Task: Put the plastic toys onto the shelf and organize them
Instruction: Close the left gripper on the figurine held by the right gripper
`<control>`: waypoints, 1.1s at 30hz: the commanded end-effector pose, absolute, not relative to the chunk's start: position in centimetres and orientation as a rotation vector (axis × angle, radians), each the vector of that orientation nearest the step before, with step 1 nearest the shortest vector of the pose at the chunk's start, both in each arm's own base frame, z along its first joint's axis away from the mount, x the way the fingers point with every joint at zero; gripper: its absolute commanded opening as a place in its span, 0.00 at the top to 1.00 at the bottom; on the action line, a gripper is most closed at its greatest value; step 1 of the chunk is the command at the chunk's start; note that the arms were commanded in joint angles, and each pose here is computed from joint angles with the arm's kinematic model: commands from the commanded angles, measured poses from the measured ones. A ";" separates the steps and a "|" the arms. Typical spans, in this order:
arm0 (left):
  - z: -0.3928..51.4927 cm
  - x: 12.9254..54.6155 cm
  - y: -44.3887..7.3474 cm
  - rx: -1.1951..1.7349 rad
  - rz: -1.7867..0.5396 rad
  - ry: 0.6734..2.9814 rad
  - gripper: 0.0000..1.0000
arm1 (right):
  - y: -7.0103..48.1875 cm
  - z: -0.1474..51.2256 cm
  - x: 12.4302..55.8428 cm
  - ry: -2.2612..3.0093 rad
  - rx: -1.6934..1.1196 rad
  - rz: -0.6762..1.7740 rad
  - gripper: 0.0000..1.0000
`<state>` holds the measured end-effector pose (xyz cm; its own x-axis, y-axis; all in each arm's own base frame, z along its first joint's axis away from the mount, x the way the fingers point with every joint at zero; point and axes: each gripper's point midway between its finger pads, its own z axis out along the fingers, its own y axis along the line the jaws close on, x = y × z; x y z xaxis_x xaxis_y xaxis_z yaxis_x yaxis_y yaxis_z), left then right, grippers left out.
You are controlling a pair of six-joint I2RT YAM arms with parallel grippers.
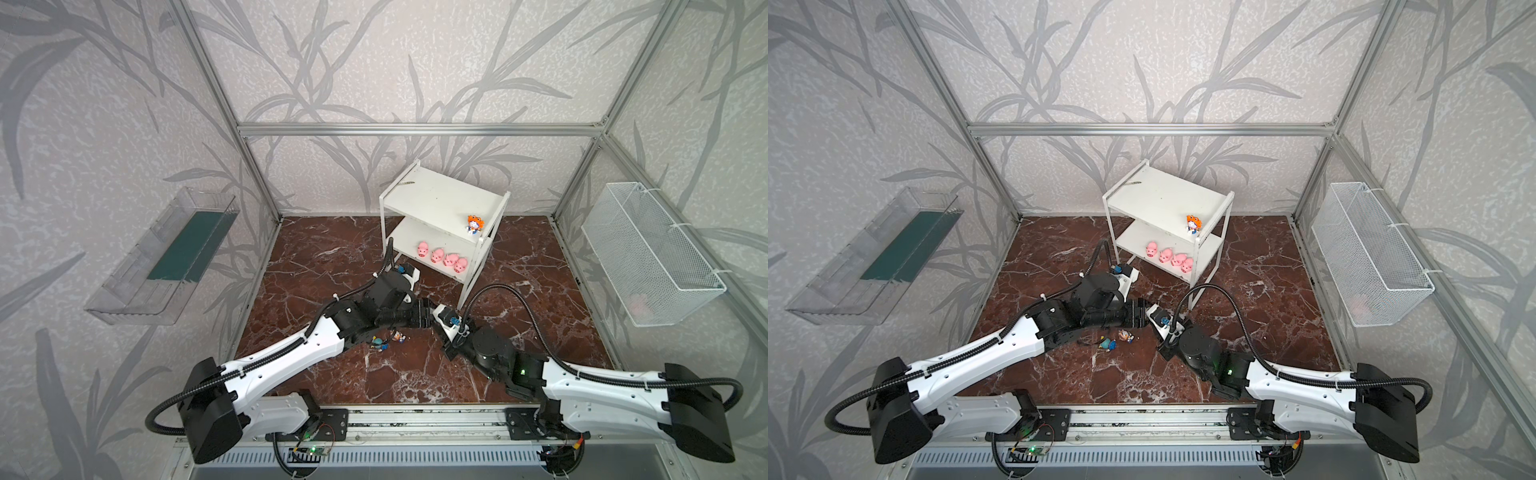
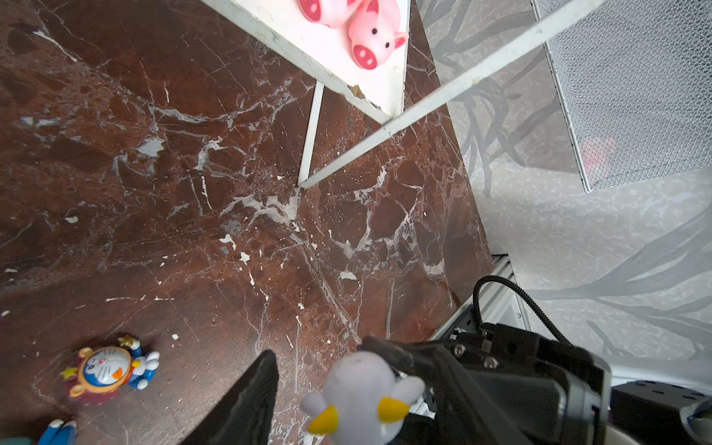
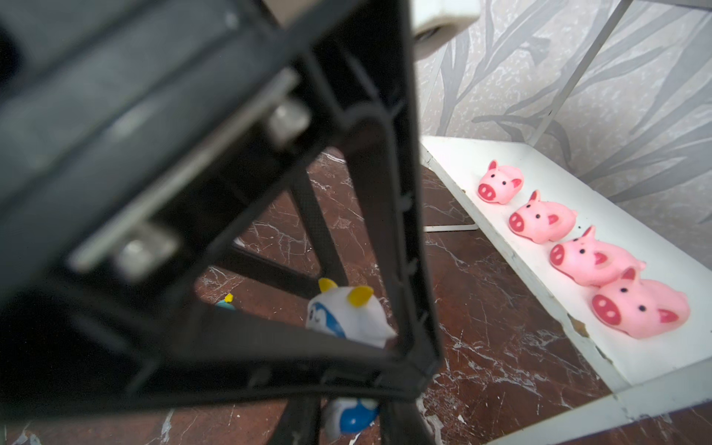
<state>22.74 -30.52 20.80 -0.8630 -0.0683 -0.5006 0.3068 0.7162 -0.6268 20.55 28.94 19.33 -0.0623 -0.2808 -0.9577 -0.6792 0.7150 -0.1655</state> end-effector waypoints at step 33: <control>22.3 24.1 -31.0 0.156 -0.965 2.416 0.64 | 27.9 20.5 21.3 1.619 -0.687 0.322 0.43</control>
